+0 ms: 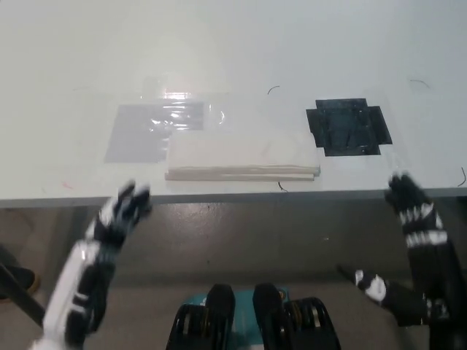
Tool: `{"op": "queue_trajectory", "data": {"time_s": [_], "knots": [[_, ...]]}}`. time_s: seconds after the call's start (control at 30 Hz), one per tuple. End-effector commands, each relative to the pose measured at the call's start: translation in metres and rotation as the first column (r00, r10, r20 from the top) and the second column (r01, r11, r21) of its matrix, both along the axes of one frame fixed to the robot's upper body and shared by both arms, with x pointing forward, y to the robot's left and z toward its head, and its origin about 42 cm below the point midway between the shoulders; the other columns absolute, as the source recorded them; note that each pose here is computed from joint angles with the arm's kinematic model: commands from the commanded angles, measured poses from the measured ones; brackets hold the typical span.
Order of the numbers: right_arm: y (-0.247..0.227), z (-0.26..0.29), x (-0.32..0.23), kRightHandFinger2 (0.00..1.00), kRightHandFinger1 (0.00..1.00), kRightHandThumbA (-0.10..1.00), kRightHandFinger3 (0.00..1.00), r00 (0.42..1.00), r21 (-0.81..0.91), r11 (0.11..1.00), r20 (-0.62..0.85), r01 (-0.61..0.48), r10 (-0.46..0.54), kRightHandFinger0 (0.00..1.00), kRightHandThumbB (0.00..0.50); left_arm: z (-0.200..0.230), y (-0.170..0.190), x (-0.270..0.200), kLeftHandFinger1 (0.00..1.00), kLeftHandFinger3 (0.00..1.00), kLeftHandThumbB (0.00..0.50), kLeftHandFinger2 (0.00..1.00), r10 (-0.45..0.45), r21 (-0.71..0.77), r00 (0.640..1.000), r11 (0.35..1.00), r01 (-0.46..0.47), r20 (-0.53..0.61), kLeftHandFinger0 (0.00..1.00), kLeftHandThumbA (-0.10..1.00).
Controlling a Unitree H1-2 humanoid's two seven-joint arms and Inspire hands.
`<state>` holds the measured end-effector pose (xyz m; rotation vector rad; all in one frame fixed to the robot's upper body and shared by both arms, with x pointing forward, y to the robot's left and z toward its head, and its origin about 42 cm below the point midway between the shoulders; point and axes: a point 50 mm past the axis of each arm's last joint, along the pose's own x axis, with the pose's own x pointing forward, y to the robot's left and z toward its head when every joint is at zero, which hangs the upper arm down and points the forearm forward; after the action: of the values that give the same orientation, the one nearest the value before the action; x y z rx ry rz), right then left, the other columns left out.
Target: A stack of napkins is kept in the middle of the table close to the robot and the robot places both its hands sideways on the stack. Then it moves its hands away from each other while pressing down on the napkins to make them smooth
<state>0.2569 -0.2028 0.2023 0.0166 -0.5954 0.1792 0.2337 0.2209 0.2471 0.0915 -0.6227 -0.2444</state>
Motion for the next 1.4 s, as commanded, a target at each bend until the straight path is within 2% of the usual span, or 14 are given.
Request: {"op": "queue_trajectory", "data": {"time_s": [0.0,0.07,0.13,0.23,0.37,0.53,0.57,0.7,1.0,1.03,1.07,1.23,1.3,1.37], "knots": [[0.025,0.050,0.028,1.00,1.00,1.00,1.00,0.990,0.087,0.992,0.113,-0.097,0.087,1.00,0.221,0.054,-0.018,0.028,1.00,1.00,0.328,1.00,-0.096,-0.061,0.990,0.993,0.103,0.102,1.00,1.00],[0.038,0.064,0.048,1.00,1.00,1.00,1.00,0.987,0.110,0.987,0.127,-0.116,0.102,1.00,0.192,0.071,-0.028,0.052,1.00,1.00,0.286,1.00,-0.099,-0.086,0.986,0.990,0.111,0.135,1.00,1.00],[0.049,0.075,0.066,1.00,1.00,1.00,1.00,0.986,0.143,0.981,0.118,-0.133,0.117,1.00,0.212,0.085,-0.036,0.074,1.00,1.00,0.255,1.00,-0.093,-0.093,0.986,0.990,0.106,0.138,1.00,1.00],[0.067,0.089,0.101,1.00,1.00,1.00,1.00,0.981,0.154,0.974,0.127,-0.167,0.148,1.00,0.192,0.101,-0.049,0.112,1.00,1.00,0.238,1.00,-0.085,-0.153,0.991,0.983,0.101,0.107,1.00,1.00],[0.090,0.110,0.135,1.00,1.00,1.00,1.00,0.979,0.196,0.962,0.099,-0.192,0.176,1.00,0.225,0.113,-0.064,0.153,1.00,1.00,0.264,1.00,-0.088,-0.219,0.995,0.971,0.097,0.051,1.00,1.00],[0.112,0.123,0.166,1.00,1.00,1.00,1.00,0.983,0.227,0.956,0.068,-0.184,0.173,1.00,0.236,0.119,-0.078,0.193,1.00,1.00,0.260,1.00,-0.083,-0.260,0.996,0.962,0.083,0.008,1.00,1.00],[0.119,0.126,0.175,1.00,1.00,1.00,1.00,0.984,0.239,0.955,0.053,-0.176,0.168,1.00,0.248,0.122,-0.083,0.204,1.00,1.00,0.280,1.00,-0.082,-0.279,0.996,0.958,0.071,-0.025,1.00,1.00],[0.140,0.127,0.205,1.00,1.00,1.00,1.00,0.977,0.302,0.932,-0.008,-0.202,0.214,1.00,0.207,0.123,-0.096,0.229,1.00,1.00,0.273,1.00,-0.078,-0.330,0.993,0.943,0.046,-0.083,1.00,1.00],[0.164,0.100,0.243,1.00,1.00,1.00,1.00,0.964,0.329,0.930,-0.144,-0.164,0.221,1.00,0.143,0.089,-0.104,0.271,1.00,1.00,0.261,1.00,-0.055,-0.344,0.971,0.939,-0.029,-0.234,1.00,1.00],[0.164,0.099,0.244,1.00,1.00,1.00,1.00,0.965,0.328,0.931,-0.145,-0.163,0.220,1.00,0.115,0.085,-0.104,0.273,1.00,1.00,0.268,1.00,-0.050,-0.335,0.968,0.941,-0.037,-0.246,1.00,1.00],[0.165,0.095,0.247,1.00,1.00,1.00,1.00,0.966,0.319,0.935,-0.150,-0.153,0.209,1.00,0.142,0.083,-0.104,0.274,1.00,1.00,0.270,1.00,-0.048,-0.332,0.967,0.942,-0.039,-0.250,1.00,1.00],[0.164,0.068,0.257,1.00,1.00,1.00,1.00,0.959,0.304,0.947,-0.218,-0.107,0.179,1.00,0.182,0.051,-0.103,0.282,1.00,1.00,0.281,1.00,-0.038,-0.322,0.948,0.944,-0.069,-0.315,1.00,1.00],[0.164,0.059,0.260,1.00,1.00,1.00,1.00,0.955,0.310,0.946,-0.238,-0.096,0.175,1.00,0.179,0.042,-0.103,0.283,1.00,1.00,0.289,1.00,-0.033,-0.312,0.945,0.947,-0.075,-0.327,1.00,1.00],[0.164,0.050,0.262,1.00,1.00,1.00,1.00,0.950,0.298,0.951,-0.266,-0.079,0.162,1.00,0.214,0.035,-0.102,0.284,1.00,1.00,0.290,1.00,-0.023,-0.298,0.941,0.951,-0.083,-0.337,1.00,1.00]]}}
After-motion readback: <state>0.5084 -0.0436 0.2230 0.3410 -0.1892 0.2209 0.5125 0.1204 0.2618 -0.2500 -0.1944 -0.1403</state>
